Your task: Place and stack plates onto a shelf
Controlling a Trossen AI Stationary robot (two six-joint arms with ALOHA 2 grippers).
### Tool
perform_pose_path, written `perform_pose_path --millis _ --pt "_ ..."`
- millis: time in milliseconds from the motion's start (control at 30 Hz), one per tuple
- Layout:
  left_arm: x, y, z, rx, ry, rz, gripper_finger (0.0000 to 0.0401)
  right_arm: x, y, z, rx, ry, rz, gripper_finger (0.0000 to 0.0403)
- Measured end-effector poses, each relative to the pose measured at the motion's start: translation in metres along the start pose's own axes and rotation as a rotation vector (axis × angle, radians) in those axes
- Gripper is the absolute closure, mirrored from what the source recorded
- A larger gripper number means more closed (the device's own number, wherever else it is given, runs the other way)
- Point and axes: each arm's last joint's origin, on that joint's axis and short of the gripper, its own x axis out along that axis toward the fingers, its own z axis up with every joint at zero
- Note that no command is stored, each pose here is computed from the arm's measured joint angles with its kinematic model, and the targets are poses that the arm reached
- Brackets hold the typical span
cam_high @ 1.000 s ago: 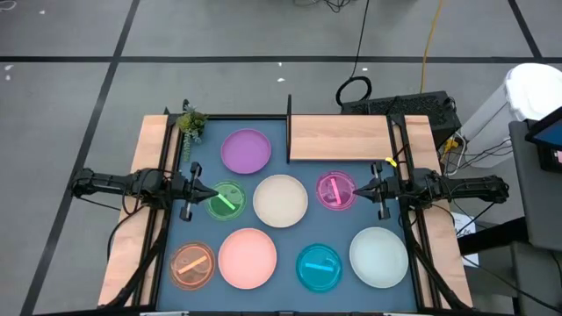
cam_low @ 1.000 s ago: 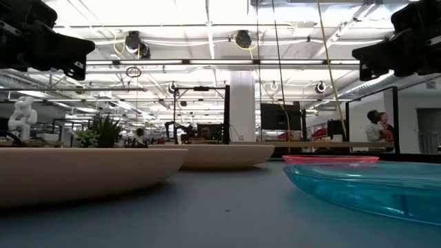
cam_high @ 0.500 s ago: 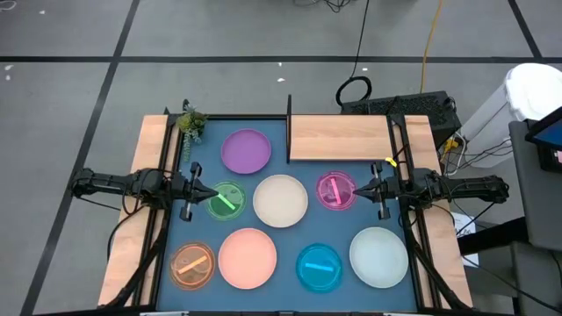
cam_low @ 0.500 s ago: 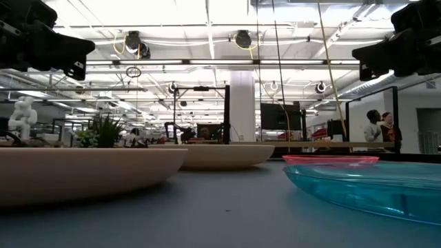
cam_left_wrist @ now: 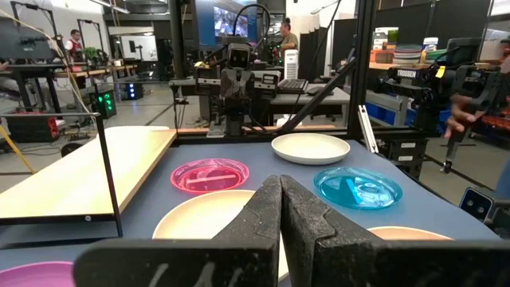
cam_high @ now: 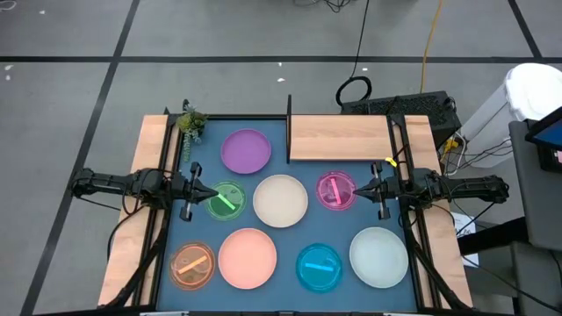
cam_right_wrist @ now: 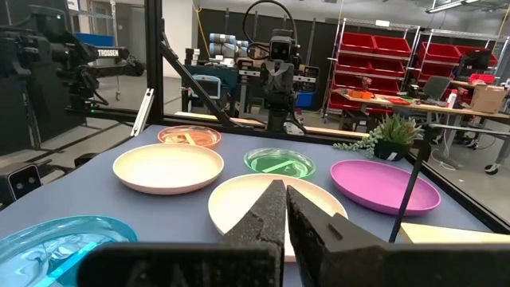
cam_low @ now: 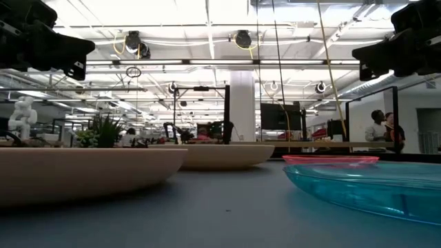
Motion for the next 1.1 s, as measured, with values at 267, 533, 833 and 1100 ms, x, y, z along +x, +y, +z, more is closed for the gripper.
perform_pose_path --millis 267,533,833,1100 --pt "0.000 0.000 0.000 0.000 0.000 0.000 0.0398 0.000 0.000 0.000 0.000 0.002 0.000 0.0403" --pt "0.000 0.000 0.000 0.000 0.000 0.000 0.0398 0.000 0.000 0.001 -0.017 -0.003 0.002 0.0403" --pt "0.000 0.000 0.000 0.000 0.000 0.000 0.0398 -0.002 0.000 0.014 -0.017 -0.049 0.025 0.0403" --pt "0.000 0.000 0.000 0.000 0.000 0.000 0.0398 -0.010 -0.004 0.053 -0.005 -0.107 0.018 0.0403"
